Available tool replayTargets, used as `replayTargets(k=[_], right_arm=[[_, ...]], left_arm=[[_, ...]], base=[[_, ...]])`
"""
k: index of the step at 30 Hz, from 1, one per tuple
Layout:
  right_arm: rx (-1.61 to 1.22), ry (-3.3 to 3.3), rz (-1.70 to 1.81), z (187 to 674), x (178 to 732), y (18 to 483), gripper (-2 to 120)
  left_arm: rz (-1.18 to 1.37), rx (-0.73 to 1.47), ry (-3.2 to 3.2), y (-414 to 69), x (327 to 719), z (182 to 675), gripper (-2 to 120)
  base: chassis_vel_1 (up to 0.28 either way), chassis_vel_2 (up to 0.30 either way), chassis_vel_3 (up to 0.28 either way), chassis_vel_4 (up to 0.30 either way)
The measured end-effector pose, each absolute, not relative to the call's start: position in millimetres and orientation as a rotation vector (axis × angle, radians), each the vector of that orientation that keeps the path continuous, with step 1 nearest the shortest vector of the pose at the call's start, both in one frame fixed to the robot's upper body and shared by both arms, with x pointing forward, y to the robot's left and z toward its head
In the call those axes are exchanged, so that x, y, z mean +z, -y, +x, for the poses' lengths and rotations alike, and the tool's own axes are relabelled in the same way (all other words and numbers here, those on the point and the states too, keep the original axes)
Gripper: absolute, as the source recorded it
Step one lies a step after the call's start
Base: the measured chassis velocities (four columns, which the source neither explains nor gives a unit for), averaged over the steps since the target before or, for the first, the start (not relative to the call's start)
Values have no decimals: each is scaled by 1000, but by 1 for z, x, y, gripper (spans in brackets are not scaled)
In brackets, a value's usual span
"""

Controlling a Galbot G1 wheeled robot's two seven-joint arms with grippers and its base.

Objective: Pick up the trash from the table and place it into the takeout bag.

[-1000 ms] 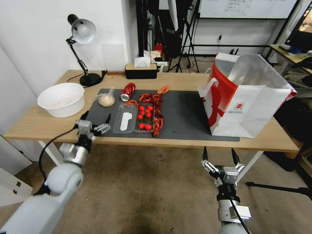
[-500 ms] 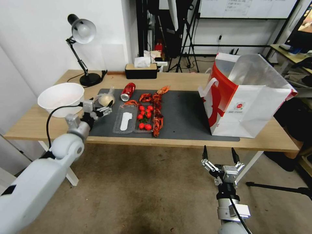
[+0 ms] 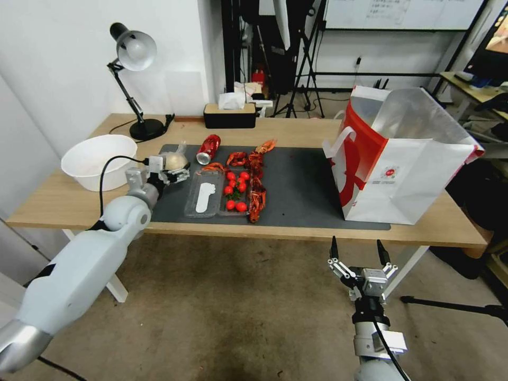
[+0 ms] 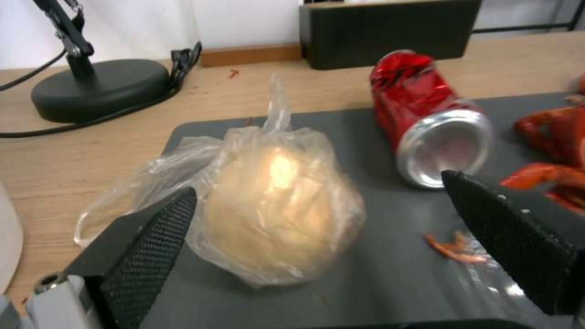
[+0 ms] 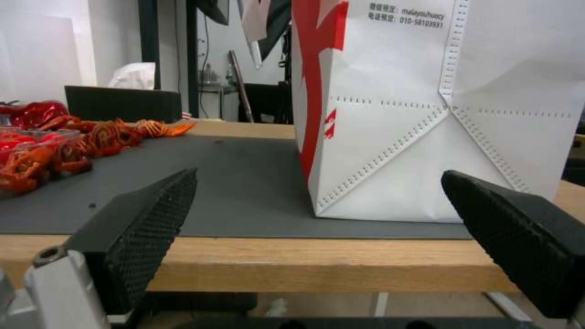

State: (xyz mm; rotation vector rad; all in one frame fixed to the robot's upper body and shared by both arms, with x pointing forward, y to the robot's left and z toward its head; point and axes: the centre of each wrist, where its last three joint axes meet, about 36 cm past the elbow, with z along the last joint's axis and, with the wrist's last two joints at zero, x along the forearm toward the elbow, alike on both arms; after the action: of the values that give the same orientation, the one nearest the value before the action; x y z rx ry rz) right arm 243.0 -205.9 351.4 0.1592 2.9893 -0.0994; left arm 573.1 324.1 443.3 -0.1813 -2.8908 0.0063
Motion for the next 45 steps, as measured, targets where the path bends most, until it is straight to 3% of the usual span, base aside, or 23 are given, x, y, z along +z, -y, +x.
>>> replayTargets(k=[11,17,28,30,34,40,45], right_arm=[[-103,-2984,159,245,352,207,100],[-111,-2986,157,246,349,208,100],[-118,-2992,156,250,344,208,100],[-119,-2994,155,251,343,208,100],[-119,-2994,155,251,343,208,100],[-118,-2994,155,251,344,207,100],[-115,-2992,154,250,345,207,100]], left_arm=[[-134,-22,2870,-332,436,589,100],[-112,-40,2859,-336,433,595,93],[-137,-48,2859,-330,432,602,57],[-152,-45,2858,-329,430,603,45],[-158,-49,2858,-329,429,603,36],[-177,-73,2867,-331,425,602,11],[-192,-88,2907,-330,428,600,4]], base=[[0,0,0,0],[0,0,0,0],[0,0,0,0],[0,0,0,0],[0,0,0,0],[0,0,0,0],[0,0,0,0]])
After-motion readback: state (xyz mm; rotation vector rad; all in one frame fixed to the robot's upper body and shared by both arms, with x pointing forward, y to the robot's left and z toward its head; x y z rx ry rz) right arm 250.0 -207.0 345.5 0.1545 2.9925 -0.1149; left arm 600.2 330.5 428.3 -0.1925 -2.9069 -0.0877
